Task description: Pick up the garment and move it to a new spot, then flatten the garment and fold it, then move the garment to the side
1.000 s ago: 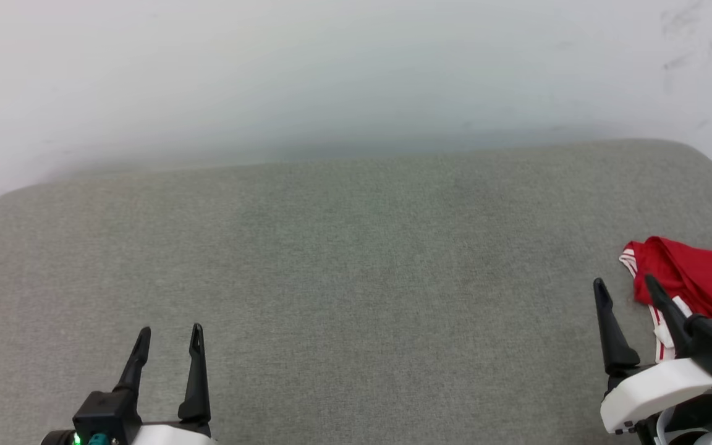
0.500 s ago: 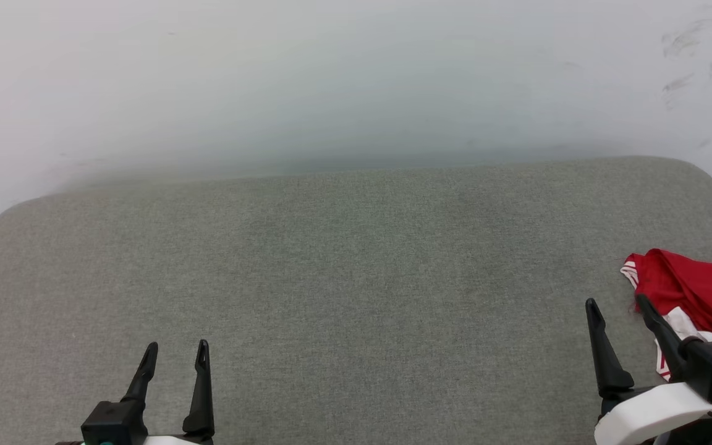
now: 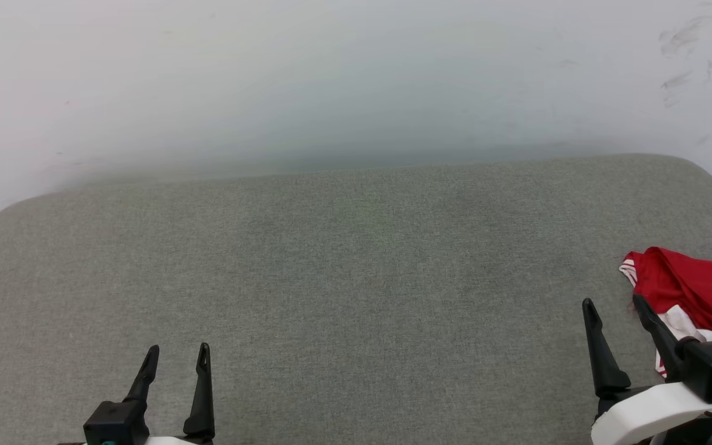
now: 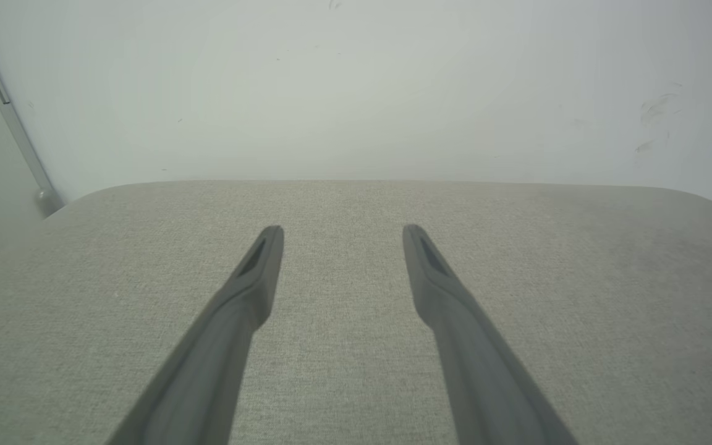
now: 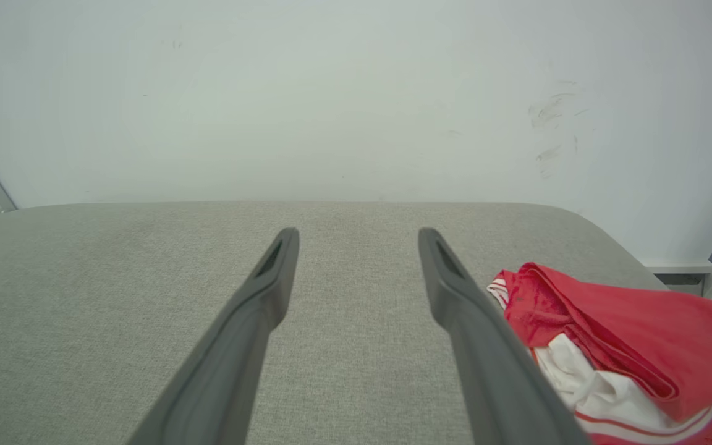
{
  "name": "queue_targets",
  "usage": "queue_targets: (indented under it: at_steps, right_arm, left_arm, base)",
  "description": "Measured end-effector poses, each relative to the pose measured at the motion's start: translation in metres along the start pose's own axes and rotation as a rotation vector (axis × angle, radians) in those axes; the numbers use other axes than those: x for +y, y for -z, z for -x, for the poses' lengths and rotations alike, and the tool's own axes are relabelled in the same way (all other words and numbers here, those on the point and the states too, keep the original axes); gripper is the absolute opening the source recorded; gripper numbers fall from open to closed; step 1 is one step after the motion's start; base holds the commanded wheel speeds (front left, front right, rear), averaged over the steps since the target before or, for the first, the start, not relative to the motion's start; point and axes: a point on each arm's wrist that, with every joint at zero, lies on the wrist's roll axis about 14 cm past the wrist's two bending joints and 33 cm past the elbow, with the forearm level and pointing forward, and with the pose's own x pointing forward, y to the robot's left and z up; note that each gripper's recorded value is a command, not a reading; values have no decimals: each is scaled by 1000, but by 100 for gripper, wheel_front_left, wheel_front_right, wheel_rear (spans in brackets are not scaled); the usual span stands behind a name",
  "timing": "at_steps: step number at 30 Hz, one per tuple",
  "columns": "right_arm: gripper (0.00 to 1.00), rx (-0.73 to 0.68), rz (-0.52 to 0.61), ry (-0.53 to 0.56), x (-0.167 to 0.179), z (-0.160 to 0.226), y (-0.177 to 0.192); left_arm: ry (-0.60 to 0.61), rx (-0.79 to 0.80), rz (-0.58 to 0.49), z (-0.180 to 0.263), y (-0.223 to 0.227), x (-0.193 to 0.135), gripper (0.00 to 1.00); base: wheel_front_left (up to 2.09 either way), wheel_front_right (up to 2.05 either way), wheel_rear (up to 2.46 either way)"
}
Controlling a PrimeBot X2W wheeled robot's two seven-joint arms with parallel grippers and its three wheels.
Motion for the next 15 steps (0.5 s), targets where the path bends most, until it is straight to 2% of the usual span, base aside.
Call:
queue_targets:
  at_steps: [4,5,9,15]
  right_arm:
    - [100,1,-5,-3,1,-1,1]
    - [0,1,-7,-3,1,-1,1]
    - [0,54,-17,2,0,3,18]
    - [0,76,-131,9,-1,4,27]
  left_arm:
    - [-2,2,0,0,0,1,100]
    - [-2,2,2,-1,0,1,0]
    - [-9,49,13,5,15,0,0]
    - [-38,96,126,6,25,4,0]
  base:
    - [0,0,0]
    - [0,0,0]
    - [0,0,0]
    - [0,0,0]
